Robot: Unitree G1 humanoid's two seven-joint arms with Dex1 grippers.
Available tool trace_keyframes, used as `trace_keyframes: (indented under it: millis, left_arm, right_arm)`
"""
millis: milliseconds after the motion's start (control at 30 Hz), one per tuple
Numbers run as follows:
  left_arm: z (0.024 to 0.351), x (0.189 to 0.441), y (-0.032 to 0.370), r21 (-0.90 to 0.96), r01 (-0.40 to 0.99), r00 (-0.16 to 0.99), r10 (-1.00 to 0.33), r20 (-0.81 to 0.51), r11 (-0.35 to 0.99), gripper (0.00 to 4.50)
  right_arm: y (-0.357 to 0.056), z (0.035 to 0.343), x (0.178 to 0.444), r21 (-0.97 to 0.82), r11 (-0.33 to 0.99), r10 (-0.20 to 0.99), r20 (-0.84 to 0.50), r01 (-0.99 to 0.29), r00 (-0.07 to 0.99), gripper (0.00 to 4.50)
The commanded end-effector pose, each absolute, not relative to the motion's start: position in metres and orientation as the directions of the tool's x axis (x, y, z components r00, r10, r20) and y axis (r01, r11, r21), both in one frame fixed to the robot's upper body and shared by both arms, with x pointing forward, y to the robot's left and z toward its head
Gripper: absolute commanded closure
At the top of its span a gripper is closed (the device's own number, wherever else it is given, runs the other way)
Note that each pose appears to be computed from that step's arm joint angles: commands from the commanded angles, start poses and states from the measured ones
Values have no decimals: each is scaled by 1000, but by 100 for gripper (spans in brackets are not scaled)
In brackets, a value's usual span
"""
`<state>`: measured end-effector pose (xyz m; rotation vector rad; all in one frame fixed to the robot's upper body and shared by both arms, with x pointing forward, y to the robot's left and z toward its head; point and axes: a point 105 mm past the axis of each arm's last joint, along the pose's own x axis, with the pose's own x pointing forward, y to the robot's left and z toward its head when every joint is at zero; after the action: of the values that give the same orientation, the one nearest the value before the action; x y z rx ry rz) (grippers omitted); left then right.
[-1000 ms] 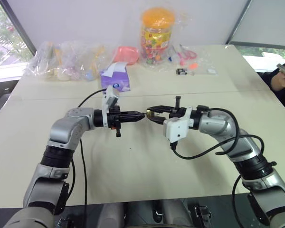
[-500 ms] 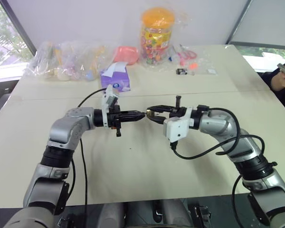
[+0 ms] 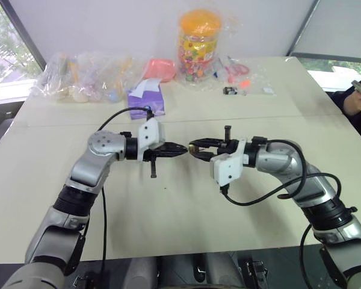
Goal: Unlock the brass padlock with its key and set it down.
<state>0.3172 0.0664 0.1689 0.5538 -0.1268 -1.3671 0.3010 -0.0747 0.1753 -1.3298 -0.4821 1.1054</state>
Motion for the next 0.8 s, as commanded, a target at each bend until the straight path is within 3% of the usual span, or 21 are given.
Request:
trace_keyframes:
  millis: [33,233,300,433,500,567,633,733,800]
  left_arm:
    - [183,319,65,634,770,261,-941,-214,70,446]
    - [188,321,63,747,664,274,-940,-201,34,446]
    - [190,324,64,680,727,282,-945,-167,96,446]
    - [187,325,70,375,902,272,-956,-113,212,446]
    - [179,323,81,57,970,241,-967,-84,237,446]
    - [177,318,88,-187,959,210,-977,-38,213,446]
    - [184,314,91,-306,936,189,-982,16,175,446]
    - [190,314,96,-391,907,194,-979,60,156,365]
    - [189,316,98,-403,899,215,-975,59,174,283]
  right_arm:
    - [-68,174,292,-925,-171,862,-307,-340,402,379]
    - [-68,175,292,-924,-167,862,-307,-345,403,379]
    - [-68,176,293,-924,-163,863,-304,-346,404,379]
    - [-67,177,294,-925,-158,863,-299,-345,407,379]
    - [-68,179,295,-927,-153,863,-294,-341,412,379]
    - [-68,181,296,-930,-148,863,-288,-338,415,379]
    - [-68,182,296,-930,-145,864,-285,-337,416,379]
    - [-68,182,296,-931,-144,864,-284,-336,415,379]
    - [-68,181,296,-931,-145,864,-285,-336,416,379]
